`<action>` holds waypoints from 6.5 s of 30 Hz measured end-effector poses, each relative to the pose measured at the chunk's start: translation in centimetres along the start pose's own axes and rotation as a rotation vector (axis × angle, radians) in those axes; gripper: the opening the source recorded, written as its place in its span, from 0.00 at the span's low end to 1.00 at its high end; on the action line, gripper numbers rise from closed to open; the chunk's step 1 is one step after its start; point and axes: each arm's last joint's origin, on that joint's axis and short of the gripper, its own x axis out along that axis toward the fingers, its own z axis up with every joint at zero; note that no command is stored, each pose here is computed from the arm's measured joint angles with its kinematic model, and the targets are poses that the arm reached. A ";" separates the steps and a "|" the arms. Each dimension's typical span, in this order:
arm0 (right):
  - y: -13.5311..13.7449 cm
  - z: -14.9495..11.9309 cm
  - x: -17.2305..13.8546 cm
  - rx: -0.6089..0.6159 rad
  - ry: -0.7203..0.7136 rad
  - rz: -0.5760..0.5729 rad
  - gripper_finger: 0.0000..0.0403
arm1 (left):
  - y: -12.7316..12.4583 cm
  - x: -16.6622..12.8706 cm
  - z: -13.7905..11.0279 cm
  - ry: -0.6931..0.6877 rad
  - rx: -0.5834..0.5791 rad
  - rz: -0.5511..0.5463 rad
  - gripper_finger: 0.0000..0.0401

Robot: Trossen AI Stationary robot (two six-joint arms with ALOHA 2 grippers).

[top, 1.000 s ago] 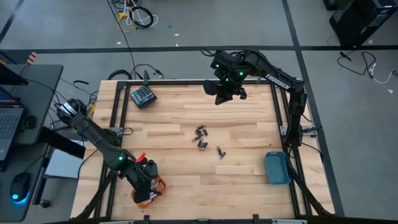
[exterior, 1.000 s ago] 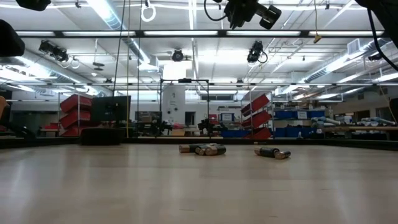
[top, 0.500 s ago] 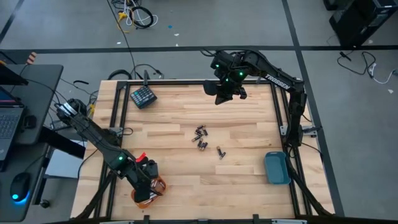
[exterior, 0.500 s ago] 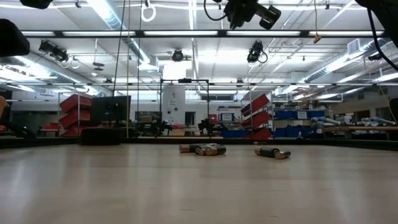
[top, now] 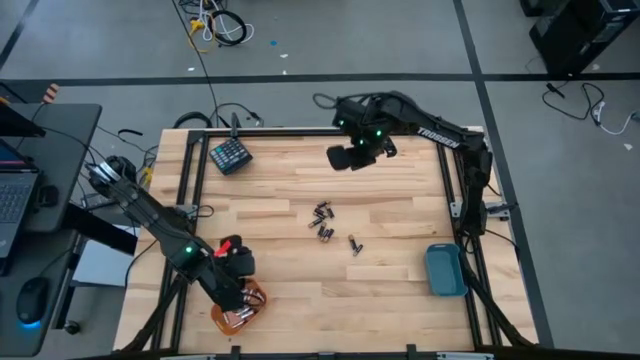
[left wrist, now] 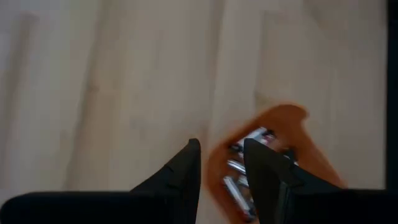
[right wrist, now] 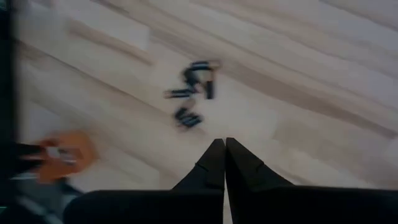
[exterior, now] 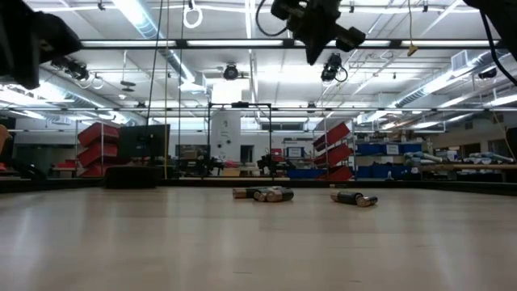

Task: Sort batteries
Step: Put the black battery into the blue bin

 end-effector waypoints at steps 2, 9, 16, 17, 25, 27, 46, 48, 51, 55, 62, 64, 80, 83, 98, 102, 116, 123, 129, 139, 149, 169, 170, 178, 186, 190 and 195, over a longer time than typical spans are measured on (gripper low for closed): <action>0.0 -0.3 1.1 -0.041 0.020 -0.037 0.00 | 0.4 -0.6 0.1 -0.044 0.014 0.028 0.30; -0.2 -1.5 5.1 -0.107 0.110 -0.147 0.00 | 2.3 -3.1 1.0 -0.321 0.168 0.264 0.30; -1.3 -3.0 8.5 -0.205 0.274 -0.229 0.00 | 4.2 -4.5 2.1 -0.455 0.321 0.516 0.30; -1.5 -3.1 9.0 -0.209 0.299 -0.233 0.00 | 4.5 -4.7 2.3 -0.459 0.331 0.542 0.30; -2.9 -3.8 11.2 -0.176 0.420 -0.269 0.00 | 6.9 -4.7 3.7 -0.405 0.359 0.660 0.30; -3.0 -3.9 11.4 -0.172 0.428 -0.275 0.00 | 7.4 -4.6 4.0 -0.386 0.367 0.686 0.30; 0.2 -0.1 13.3 -0.474 0.021 0.090 0.00 | 10.3 -4.2 5.5 -0.311 0.333 0.827 0.30; 0.1 0.1 13.3 -0.691 0.012 0.106 0.00 | 10.4 -4.2 5.5 -0.301 0.349 0.834 0.30; -1.2 -0.4 13.1 -0.901 0.118 0.042 0.00 | 10.6 -4.2 5.6 -0.285 0.367 0.847 0.30; -3.9 -1.7 12.5 -0.874 0.342 -0.207 0.00 | 11.0 -4.2 5.7 -0.275 0.360 0.864 0.30; -5.1 -6.4 11.0 -0.914 0.360 -0.328 0.00 | 11.6 -4.2 5.8 -0.250 0.355 0.881 0.30; -5.1 -7.8 10.5 -0.959 0.307 -0.300 0.00 | 11.9 -4.1 5.9 -0.238 0.359 0.892 0.30; -2.6 -10.8 7.8 -1.094 -0.300 0.091 0.00 | 14.4 -4.2 6.6 -0.153 0.345 0.965 0.30; -1.6 -10.4 7.6 -1.091 -0.391 0.160 0.00 | 14.9 -4.2 6.8 -0.145 0.336 0.977 0.30; 0.7 -9.4 6.4 -1.284 -0.684 0.273 0.00 | 16.1 -4.4 8.0 -0.181 0.295 1.017 0.30; 0.4 -9.1 6.4 -1.130 -0.705 0.199 0.02 | 16.1 -4.3 8.0 -0.183 0.298 0.991 0.30; -0.8 -11.7 7.8 -0.967 -0.590 -0.032 0.19 | 14.6 -0.7 8.6 -0.519 0.428 0.489 0.30; -0.8 -14.7 8.4 -0.948 -0.503 -0.031 0.22 | 13.8 1.0 7.0 -0.505 0.472 0.452 0.30; -0.3 -16.0 8.9 -0.913 -0.525 -0.031 0.23 | 12.8 2.3 5.6 -0.547 0.503 0.417 0.30; 1.1 -18.1 14.9 -0.931 -0.407 -0.132 0.23 | 13.1 3.1 4.9 -0.604 0.516 0.452 0.30; 0.9 -19.7 19.9 -0.880 -0.248 -0.222 0.29 | 13.2 3.2 4.9 -0.613 0.511 0.454 0.30; 0.3 -17.1 22.1 -0.497 -0.257 -0.258 0.41 | 13.3 3.3 4.7 -0.595 0.512 0.452 0.30; 0.3 -17.0 22.1 -0.478 -0.255 -0.257 0.41 | 13.3 3.3 4.7 -0.592 0.512 0.452 0.30; 0.2 -16.4 23.1 -0.396 -0.198 -0.243 0.41 | 13.3 3.3 4.7 -0.593 0.508 0.459 0.30; -0.1 -15.4 23.9 -0.373 -0.197 -0.258 0.40 | 13.3 3.3 4.7 -0.590 0.504 0.470 0.30; -0.1 -14.9 24.2 -0.363 -0.199 -0.261 0.40 | 13.4 3.3 4.7 -0.587 0.495 0.474 0.30; -0.2 -14.6 24.2 -0.361 -0.190 -0.257 0.40 | 13.4 3.3 4.7 -0.585 0.488 0.472 0.30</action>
